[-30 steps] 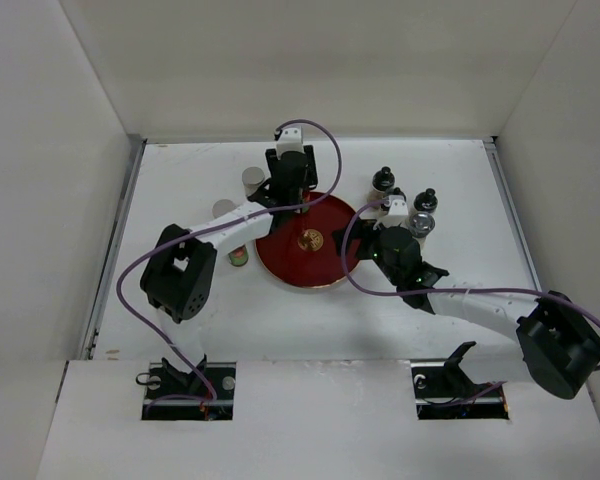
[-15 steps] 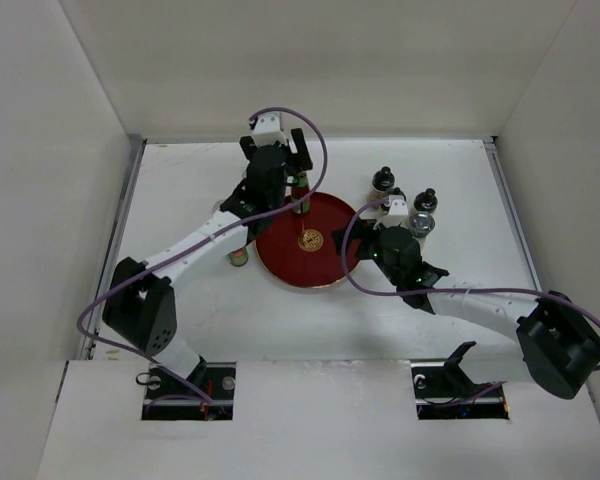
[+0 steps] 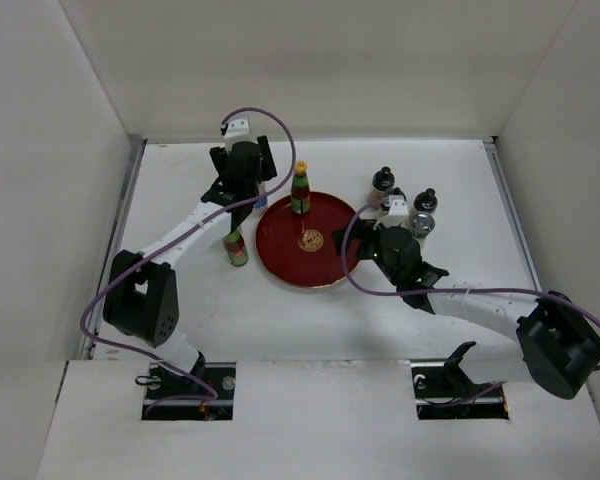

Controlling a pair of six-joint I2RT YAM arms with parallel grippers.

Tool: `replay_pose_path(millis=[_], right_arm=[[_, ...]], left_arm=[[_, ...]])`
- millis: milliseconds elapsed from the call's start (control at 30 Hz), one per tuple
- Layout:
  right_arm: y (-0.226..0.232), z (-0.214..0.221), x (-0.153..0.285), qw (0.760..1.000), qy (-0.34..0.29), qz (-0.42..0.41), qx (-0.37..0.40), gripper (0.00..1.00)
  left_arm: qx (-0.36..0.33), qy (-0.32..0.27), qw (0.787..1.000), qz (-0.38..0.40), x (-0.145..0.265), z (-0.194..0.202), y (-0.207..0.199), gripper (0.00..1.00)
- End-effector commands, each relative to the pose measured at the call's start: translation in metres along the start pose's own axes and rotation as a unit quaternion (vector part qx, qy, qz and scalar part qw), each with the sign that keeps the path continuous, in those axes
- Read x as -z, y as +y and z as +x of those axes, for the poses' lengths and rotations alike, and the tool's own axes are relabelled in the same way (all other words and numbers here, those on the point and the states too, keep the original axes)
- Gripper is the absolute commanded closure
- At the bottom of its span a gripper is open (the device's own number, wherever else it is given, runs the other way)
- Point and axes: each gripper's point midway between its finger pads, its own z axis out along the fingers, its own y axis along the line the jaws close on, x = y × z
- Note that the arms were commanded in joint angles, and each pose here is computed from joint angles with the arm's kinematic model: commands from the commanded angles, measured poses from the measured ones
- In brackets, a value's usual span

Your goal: Organize the condiment bottles

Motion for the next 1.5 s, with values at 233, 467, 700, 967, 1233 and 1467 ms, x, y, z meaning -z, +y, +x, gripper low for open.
replay_pose_path(millis=[233,467,700,967,1233,1467], right_arm=[[0.008,-0.014,-0.004,1.0,-0.024,-0.011,-0.014,0.0],[0.009,-0.014,-0.004,1.0,-0.022,-0.013,-0.014,0.0],[0.01,-0.015,-0.004,1.0,-0.023,-0.013,-0.013,0.0],[0.009,-0.017,-0.003,0.999,-0.028,-0.013,-0.014,0.0],[0.008,-0.014,-0.003,1.0,-0.023,-0.012,-0.016,0.0],[0.008,-0.019,-0.001,0.999,-0.029,-0.011,-0.014,0.0]], left_arm=[[-0.013,0.059,0.998,0.014,-0.031,0.036,-0.001,0.26],[-0.023,0.064,0.998,0.005,-0.044,0.041,0.001,0.43],[-0.001,0.015,1.0,0.008,-0.022,0.003,-0.001,0.67],[0.013,-0.06,0.997,0.042,0.033,-0.042,-0.02,0.69],[0.004,-0.021,0.996,0.085,0.051,-0.003,-0.046,0.69],[-0.004,0.014,0.996,0.093,0.046,0.034,-0.056,0.68]])
